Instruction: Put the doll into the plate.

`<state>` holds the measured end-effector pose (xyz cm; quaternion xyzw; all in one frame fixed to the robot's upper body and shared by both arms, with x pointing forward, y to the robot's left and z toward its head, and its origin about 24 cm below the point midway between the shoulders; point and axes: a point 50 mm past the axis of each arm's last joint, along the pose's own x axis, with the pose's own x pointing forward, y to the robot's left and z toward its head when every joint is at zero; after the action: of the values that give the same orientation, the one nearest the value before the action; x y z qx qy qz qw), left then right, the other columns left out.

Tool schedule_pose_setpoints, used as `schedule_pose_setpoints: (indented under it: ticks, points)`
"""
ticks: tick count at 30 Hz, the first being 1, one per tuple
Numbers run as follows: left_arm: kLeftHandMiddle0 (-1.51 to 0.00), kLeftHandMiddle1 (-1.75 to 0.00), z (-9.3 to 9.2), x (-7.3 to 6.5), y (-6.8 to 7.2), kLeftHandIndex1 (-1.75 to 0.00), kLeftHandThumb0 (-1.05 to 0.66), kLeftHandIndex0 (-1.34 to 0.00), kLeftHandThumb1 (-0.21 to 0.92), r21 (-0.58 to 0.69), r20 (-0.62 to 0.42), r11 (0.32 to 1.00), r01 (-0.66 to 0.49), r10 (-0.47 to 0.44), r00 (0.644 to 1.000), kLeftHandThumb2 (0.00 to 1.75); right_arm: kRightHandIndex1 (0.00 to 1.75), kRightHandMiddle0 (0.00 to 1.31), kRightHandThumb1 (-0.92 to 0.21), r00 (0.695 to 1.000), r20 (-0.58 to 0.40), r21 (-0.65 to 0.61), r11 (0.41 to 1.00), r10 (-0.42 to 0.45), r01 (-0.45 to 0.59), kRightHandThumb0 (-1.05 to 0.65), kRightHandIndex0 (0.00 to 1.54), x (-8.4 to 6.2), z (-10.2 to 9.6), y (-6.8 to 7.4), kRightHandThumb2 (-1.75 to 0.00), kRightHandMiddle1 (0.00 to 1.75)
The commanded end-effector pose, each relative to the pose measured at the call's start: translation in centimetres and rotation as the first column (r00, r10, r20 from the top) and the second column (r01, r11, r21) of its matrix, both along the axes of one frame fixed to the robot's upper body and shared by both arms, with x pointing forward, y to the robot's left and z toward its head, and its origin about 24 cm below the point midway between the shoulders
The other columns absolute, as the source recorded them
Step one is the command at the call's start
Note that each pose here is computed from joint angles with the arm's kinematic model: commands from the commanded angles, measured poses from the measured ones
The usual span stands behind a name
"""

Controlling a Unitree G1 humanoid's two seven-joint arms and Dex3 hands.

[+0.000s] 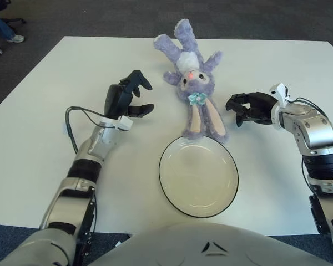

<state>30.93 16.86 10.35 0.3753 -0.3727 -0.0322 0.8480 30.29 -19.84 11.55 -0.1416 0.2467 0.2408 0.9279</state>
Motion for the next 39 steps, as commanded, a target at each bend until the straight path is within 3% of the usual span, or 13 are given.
schedule_pose_setpoints:
  ticks: [1, 2, 3, 4, 6, 12, 16, 17, 18, 25, 33, 35, 39]
  points:
    - [-0.41, -1.36, 1.5, 1.5, 0.0, -1.69, -0.14, -0.19, 0.84, 0.093, 0.065, 0.996, 0.001, -0.008, 0.998, 0.57, 1.75, 0.55, -0.71, 1.000, -0.022, -0.003, 1.000, -0.003, 0.002, -0.39, 0.59, -0.3, -0.8, 0.1, -0.59, 1.46]
    - [-0.39, -1.25, 1.8, 1.8, -0.1, -1.71, -0.21, -0.19, 0.87, 0.123, 0.081, 0.992, 0.001, -0.011, 0.997, 0.55, 1.75, 0.54, -0.71, 1.000, -0.022, -0.005, 1.000, -0.003, 0.003, -0.39, 0.60, -0.3, -0.9, 0.1, -0.59, 1.46]
    - [-0.39, -1.25, 2.2, 2.2, -0.2, -1.71, -0.21, -0.19, 0.87, 0.161, 0.101, 0.987, 0.000, -0.017, 0.995, 0.55, 1.75, 0.54, -0.71, 1.000, -0.024, -0.008, 1.000, -0.003, 0.003, -0.39, 0.60, -0.4, -1.0, 0.1, -0.59, 1.46]
    - [-0.35, -1.08, 2.4, 2.4, -0.3, -1.46, -0.37, -0.10, 0.79, 0.184, 0.115, 0.983, 0.000, -0.021, 0.993, 0.66, 1.75, 0.53, -0.72, 1.000, -0.024, -0.009, 1.000, -0.004, 0.004, -0.39, 0.60, -0.4, -1.0, 0.2, -0.59, 1.47]
    - [-0.31, -0.97, 2.7, 2.7, -0.4, -1.28, -0.46, -0.05, 0.72, 0.239, 0.148, 0.971, -0.005, -0.032, 0.989, 0.74, 1.75, 0.52, -0.73, 1.000, -0.025, -0.013, 1.000, -0.006, 0.005, -0.39, 0.59, -0.4, -1.1, 0.2, -0.58, 1.48]
    - [-0.24, -0.74, 2.8, 3.2, -0.6, -0.93, -0.54, 0.00, 0.59, 0.365, 0.200, 0.931, -0.009, -0.069, 0.977, 0.82, 1.75, 0.49, -0.75, 0.999, -0.035, -0.013, 1.000, 0.004, -0.004, -0.38, 0.58, -0.8, -1.4, 0.5, -0.56, 1.50]
    - [-0.23, -0.68, 2.7, 3.5, -0.8, -0.84, -0.54, 0.00, 0.55, 0.405, 0.218, 0.914, -0.014, -0.081, 0.973, 0.83, 1.75, 0.48, -0.76, 0.999, -0.042, -0.003, 1.000, 0.012, -0.012, -0.38, 0.62, -0.9, -1.6, 0.7, -0.55, 1.51]
    - [-0.22, -0.64, 2.7, 3.6, -0.9, -0.79, -0.54, 0.00, 0.53, 0.414, 0.225, 0.910, -0.016, -0.085, 0.971, 0.85, 1.71, 0.45, -0.63, 0.999, -0.042, -0.002, 1.000, 0.015, -0.015, -0.20, 0.52, -1.0, -1.7, 0.7, -0.79, 1.58]
    - [-0.23, -0.62, 2.7, 3.6, -1.0, -0.77, -0.53, 0.00, 0.51, 0.420, 0.231, 0.907, -0.018, -0.087, 0.969, 0.86, 1.70, 0.44, -0.58, 0.999, -0.041, -0.001, 1.000, 0.017, -0.017, -0.13, 0.49, -1.0, -1.7, 0.7, -0.90, 1.61]
    - [-0.20, -0.54, 2.7, 3.8, -1.9, -0.65, -0.53, 0.00, 0.46, 0.468, 0.281, 0.883, -0.025, -0.122, 0.952, 0.88, 1.68, 0.41, -0.50, 0.998, -0.046, -0.003, 0.999, 0.039, -0.039, -0.02, 0.43, -1.4, -2.1, 1.2, -1.04, 1.66]
    - [-0.14, -0.40, 2.7, 3.6, -3.7, -0.64, -0.58, 0.00, 0.51, 0.515, 0.349, 0.857, -0.001, -0.209, 0.914, 0.83, 1.67, 0.39, -0.53, 0.997, -0.057, 0.017, 0.999, 0.048, -0.047, -0.01, 0.41, -1.4, -3.3, 1.6, -1.01, 1.66]
    - [-0.15, -0.35, 2.5, 3.5, -4.4, -0.61, -0.64, 0.00, 0.63, 0.551, 0.345, 0.834, 0.023, -0.253, 0.904, 0.74, 1.69, 0.35, -0.56, 0.997, -0.050, 0.010, 0.998, 0.066, -0.065, -0.01, 0.37, -1.3, -3.2, 1.8, -0.99, 1.68]
    - [-0.15, -0.29, 2.4, 3.6, -4.9, -0.56, -0.68, 0.00, 0.75, 0.576, 0.333, 0.817, 0.040, -0.279, 0.900, 0.65, 1.71, 0.31, -0.61, 0.996, -0.042, 0.002, 0.997, 0.081, -0.081, -0.01, 0.33, -1.4, -3.1, 1.9, -0.94, 1.70]
